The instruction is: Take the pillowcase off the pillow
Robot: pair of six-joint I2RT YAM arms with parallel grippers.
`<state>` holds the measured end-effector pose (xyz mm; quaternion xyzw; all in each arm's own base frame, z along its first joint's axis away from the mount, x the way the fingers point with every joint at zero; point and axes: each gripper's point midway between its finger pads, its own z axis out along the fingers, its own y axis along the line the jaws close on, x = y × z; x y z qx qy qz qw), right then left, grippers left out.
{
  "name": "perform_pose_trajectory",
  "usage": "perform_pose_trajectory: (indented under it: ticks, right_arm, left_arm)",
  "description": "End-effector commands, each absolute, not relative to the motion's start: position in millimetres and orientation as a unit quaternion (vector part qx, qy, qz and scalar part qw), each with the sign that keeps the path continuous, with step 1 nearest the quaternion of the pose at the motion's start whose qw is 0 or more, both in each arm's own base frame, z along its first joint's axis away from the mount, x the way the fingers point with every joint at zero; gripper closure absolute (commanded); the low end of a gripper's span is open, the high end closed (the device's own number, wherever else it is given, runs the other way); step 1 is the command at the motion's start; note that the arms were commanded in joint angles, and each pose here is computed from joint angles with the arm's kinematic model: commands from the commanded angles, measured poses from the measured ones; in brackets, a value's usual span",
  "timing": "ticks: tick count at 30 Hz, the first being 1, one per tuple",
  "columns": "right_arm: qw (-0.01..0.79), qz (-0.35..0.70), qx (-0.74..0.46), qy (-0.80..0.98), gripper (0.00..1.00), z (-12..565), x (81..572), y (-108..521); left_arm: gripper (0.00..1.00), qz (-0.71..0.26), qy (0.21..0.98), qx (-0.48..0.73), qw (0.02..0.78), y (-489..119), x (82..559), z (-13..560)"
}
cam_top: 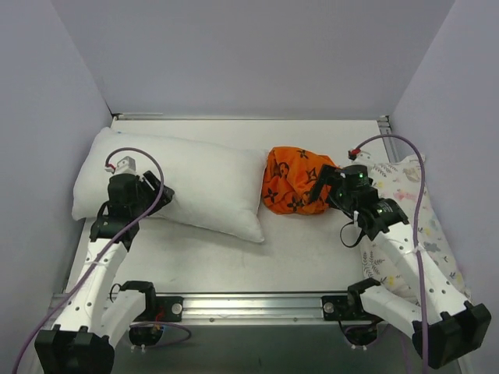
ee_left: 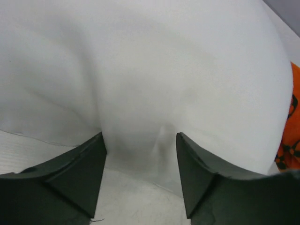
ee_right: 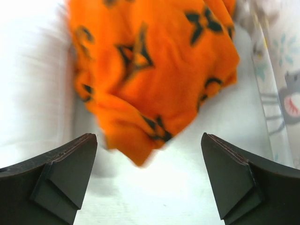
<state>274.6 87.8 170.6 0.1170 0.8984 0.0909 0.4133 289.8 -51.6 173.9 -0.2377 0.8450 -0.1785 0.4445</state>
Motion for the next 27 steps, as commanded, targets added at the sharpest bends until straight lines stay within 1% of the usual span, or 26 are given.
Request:
perform_pose_trajectory:
  ticks: [1,2,6,9,12,19,27]
  right_arm:
    - [0.454,0.119,0.080,0.879,0.00,226.1,273.0,97.8]
    - [0.460,0.125,0.073,0.876,0.00,234.9,272.1,100.9]
    - [0.481,0.137,0.053,0.864,0.00,257.2,261.4,107.9]
    - [0.487,0.148,0.049,0.859,0.00,259.6,253.9,108.4]
    - [0.491,0.145,0.048,0.858,0.00,257.3,250.1,105.2]
    - [0.476,0.138,0.045,0.867,0.00,238.0,248.5,105.0]
    - [0.486,0.126,0.047,0.863,0.00,239.9,253.3,101.5]
  left_arm:
    - [0.29,-0.212,0.826,-0.169,0.494,-67.1,285.3,236.3]
    - [0.25,-0.215,0.827,-0.150,0.497,-72.9,282.7,242.5]
    - [0.21,-0.236,0.823,-0.105,0.506,-94.8,267.2,268.1]
    - [0.21,-0.251,0.816,-0.075,0.515,-110.9,254.3,279.6]
    - [0.21,-0.255,0.821,-0.052,0.508,-123.2,247.3,275.9]
    - [0.21,-0.244,0.827,-0.040,0.505,-129.8,244.8,265.9]
    - [0.21,-0.241,0.826,-0.028,0.509,-129.9,243.8,268.3]
